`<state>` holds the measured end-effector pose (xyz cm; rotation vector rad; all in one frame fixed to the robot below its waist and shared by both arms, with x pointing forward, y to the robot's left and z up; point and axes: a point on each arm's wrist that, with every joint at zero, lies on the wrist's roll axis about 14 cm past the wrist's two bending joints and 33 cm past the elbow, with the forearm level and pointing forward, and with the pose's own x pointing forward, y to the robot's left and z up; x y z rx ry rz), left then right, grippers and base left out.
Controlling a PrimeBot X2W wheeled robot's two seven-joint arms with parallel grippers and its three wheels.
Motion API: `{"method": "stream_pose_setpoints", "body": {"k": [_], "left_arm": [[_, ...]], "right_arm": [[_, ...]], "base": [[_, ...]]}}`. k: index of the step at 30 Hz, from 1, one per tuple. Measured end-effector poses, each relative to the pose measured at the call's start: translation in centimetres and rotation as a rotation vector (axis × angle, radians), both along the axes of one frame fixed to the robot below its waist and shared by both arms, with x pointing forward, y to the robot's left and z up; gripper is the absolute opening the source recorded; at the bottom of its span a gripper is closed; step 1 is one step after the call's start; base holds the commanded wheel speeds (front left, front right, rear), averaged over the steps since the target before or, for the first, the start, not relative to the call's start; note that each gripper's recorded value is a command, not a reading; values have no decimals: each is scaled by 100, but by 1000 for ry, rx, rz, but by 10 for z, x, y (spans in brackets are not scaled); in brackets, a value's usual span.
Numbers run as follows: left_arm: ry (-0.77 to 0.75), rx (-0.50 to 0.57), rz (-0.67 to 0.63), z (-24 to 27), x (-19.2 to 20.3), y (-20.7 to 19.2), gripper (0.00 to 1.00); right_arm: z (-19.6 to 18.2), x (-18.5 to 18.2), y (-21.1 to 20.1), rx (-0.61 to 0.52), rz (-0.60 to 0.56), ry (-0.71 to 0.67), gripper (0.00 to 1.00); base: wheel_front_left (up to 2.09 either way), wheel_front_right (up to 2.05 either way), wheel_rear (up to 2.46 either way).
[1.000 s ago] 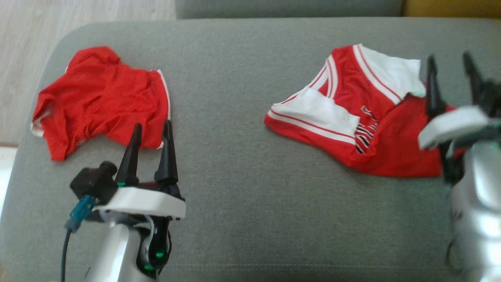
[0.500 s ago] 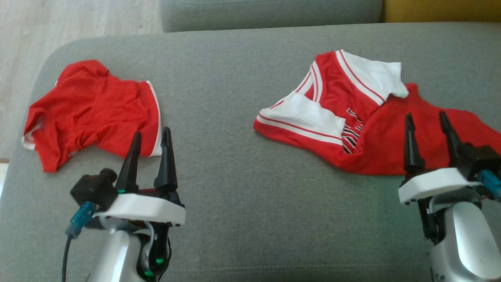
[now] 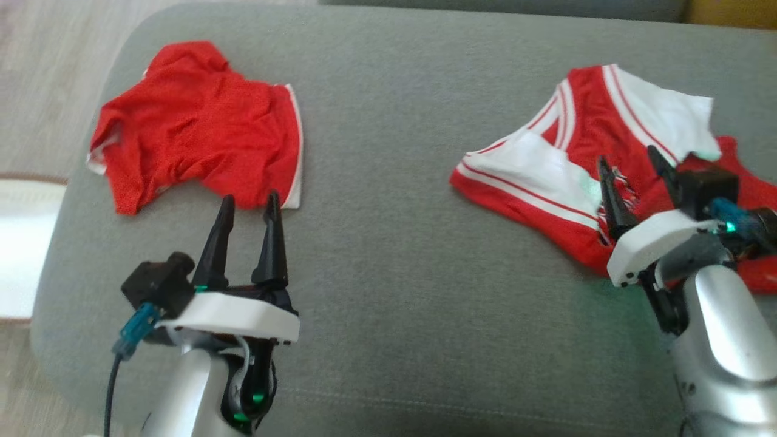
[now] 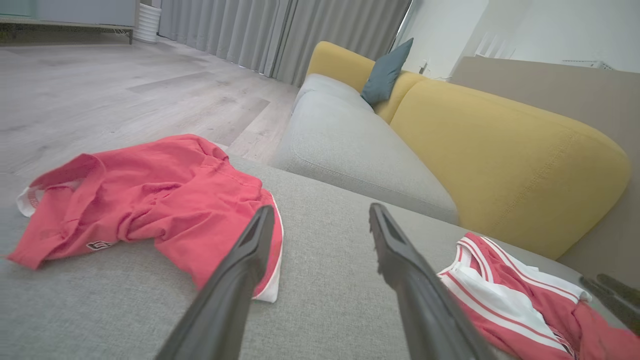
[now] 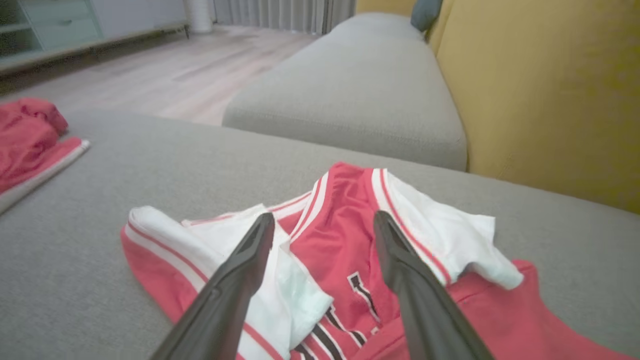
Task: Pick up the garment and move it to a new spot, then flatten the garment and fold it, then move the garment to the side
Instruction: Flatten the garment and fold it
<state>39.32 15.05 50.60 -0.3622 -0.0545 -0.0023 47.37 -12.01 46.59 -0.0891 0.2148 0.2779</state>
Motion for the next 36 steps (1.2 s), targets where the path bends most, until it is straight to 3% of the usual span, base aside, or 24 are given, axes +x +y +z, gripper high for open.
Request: {"method": "stream_pose_setpoints", "body": {"k": [7, 19, 20, 21, 30, 36], "left_arm": [[32, 5, 55, -9, -4, 18, 100], [60, 16, 97, -18, -3, 33, 100], [61, 16, 95, -18, -2, 32, 100], [61, 16, 94, -18, -1, 32, 100], [41, 13, 70, -12, 3, 24, 100], [11, 11, 50, -2, 3, 17, 100]], "right_arm": [[-49, 16, 14, -99, 80, 170, 100], [-94, 17, 30, -123, 139, 308, 100], [-97, 16, 29, -126, 138, 316, 45], [-98, 16, 28, -127, 137, 321, 0], [-76, 23, 28, -110, 140, 227, 0], [-39, 25, 39, -85, 161, 100, 0]], "base": [[0, 0, 0], [0, 0, 0], [0, 0, 0], [0, 0, 0], [0, 0, 0], [0, 0, 0]]}}
